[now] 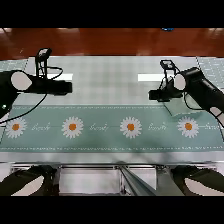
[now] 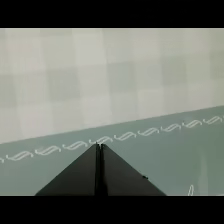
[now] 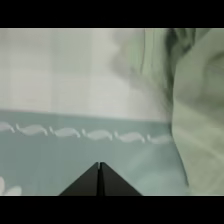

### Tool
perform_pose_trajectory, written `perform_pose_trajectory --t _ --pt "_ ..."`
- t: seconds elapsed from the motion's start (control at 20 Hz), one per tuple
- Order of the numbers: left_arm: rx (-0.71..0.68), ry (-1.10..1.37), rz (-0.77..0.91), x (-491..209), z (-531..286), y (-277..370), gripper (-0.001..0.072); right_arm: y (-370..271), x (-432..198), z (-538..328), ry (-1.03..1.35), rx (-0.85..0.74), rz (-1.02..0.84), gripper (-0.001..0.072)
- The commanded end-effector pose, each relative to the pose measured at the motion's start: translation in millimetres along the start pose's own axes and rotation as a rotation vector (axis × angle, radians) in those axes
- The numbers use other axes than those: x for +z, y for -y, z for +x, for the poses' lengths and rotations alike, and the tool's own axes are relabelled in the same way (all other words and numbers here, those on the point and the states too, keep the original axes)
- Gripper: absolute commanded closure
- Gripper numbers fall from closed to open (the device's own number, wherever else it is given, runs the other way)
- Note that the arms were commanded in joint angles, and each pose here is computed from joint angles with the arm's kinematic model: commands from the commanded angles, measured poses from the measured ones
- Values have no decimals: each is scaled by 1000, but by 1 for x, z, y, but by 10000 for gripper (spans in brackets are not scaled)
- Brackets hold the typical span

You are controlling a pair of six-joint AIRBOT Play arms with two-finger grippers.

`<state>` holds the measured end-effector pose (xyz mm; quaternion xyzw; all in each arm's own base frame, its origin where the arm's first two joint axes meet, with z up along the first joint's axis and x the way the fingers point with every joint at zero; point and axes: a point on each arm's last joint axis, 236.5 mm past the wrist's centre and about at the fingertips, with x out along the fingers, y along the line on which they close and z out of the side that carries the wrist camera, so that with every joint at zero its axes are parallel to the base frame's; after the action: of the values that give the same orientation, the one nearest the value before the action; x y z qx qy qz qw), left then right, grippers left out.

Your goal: Fold the shirts.

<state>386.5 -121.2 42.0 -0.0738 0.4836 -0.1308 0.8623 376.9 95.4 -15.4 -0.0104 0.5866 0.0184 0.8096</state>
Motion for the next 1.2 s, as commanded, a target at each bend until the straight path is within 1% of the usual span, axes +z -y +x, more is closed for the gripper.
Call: perform_pose_trajectory --t 0.0,0.05,0.15,0.25,0.3,0.4,0.5,0.6,0.7,0.85,1.0,1.05,1.1,1.15 --pt "5 211 -4 51 -7 -3 347 -8 55 -14 217 28 -19 471" --pt "13 256 0 66 -15 -5 196 -1 73 -31 265 -3 -35 301" --pt "26 276 -13 87 -43 -13 198 32 107 -80 358 -128 -50 301" --pt "49 231 -46 91 -72 -29 198 82 126 -133 452 -282 -36 301" --pt "58 181 -66 80 -83 -36 198 110 126 -150 480 -327 14 301" --pt "69 17 -49 35 -86 -40 198 165 105 -147 413 -363 164 302" --pt "57 -68 -60 -5 -76 -36 198 200 78 -109 309 -327 288 302" --pt "47 -85 -102 -36 -57 -31 198 206 54 -60 199 -234 361 302" --pt "41 -135 -126 -65 -35 -25 198 201 39 -11 108 -155 375 302" --pt "37 -217 -115 -97 -15 -21 198 208 22 42 -6 -169 366 302" --pt "41 -230 -121 -101 -7 -23 198 198 2 85 -111 -128 398 302" --pt "41 -215 -122 -97 -5 -23 198 192 -6 95 -149 -107 411 303" --pt "42 -198 -123 -93 -3 -24 198 184 -12 102 -181 -82 408 339" --pt "45 -175 -144 -88 -1 -25 198 178 -14 103 -198 -60 394 482"
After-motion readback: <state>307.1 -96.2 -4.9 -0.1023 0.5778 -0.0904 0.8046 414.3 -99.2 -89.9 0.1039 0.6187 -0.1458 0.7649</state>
